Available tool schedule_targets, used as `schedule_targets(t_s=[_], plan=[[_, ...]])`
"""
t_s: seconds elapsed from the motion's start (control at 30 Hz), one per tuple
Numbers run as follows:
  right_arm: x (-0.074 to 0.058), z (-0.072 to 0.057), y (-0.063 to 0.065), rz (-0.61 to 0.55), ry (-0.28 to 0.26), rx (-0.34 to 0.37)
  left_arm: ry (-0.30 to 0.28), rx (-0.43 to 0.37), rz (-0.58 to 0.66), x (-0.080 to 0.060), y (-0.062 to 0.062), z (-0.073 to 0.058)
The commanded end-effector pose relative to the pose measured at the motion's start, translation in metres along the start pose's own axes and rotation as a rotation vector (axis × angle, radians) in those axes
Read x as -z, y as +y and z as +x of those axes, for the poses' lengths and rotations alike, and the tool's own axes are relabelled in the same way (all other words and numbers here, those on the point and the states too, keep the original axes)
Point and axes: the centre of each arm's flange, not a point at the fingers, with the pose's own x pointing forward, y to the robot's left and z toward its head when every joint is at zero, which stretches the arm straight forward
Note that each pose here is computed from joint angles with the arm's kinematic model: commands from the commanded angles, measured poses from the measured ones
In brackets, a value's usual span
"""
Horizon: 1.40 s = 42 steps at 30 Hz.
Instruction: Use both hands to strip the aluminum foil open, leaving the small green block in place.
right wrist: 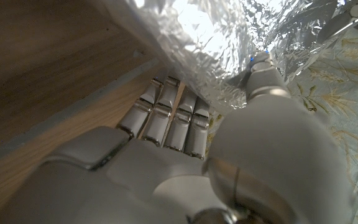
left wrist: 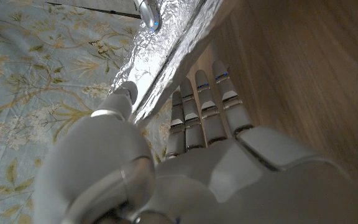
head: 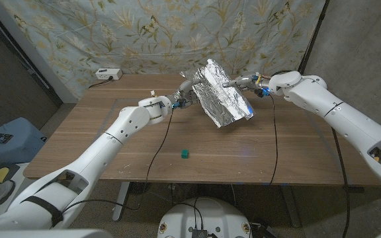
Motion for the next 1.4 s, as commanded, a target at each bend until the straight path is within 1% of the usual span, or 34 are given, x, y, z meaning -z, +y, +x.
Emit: schedule_targets(t_s=[0.03, 0.23, 0.37, 0.63, 0.97, 1.13, 1.4], plan=[[-0.001, -0.004, 0.009, 0.006, -0.008, -0.004, 0.019, -0.012, -0.016, 0.008, -0.004, 0.003], [-0.005, -0.005, 0.012, 0.017, -0.017, 0.003, 0.039, -0.014, -0.027, 0.012, -0.004, 0.004], [-0.008, -0.004, 0.015, 0.023, -0.024, -0.001, 0.042, -0.016, -0.030, 0.014, -0.004, 0.004], [-0.010, -0.001, 0.018, 0.053, -0.016, -0.013, 0.037, -0.021, -0.039, 0.016, -0.002, 0.001], [-0.010, 0.003, 0.017, 0.066, -0.010, -0.014, 0.033, -0.015, -0.045, 0.017, 0.002, -0.001], [-0.010, 0.004, 0.015, 0.074, -0.004, -0.005, 0.031, -0.020, -0.049, 0.016, 0.004, 0.000], [-0.010, 0.007, 0.014, 0.091, -0.006, -0.016, 0.023, -0.024, -0.053, 0.014, 0.008, 0.003]])
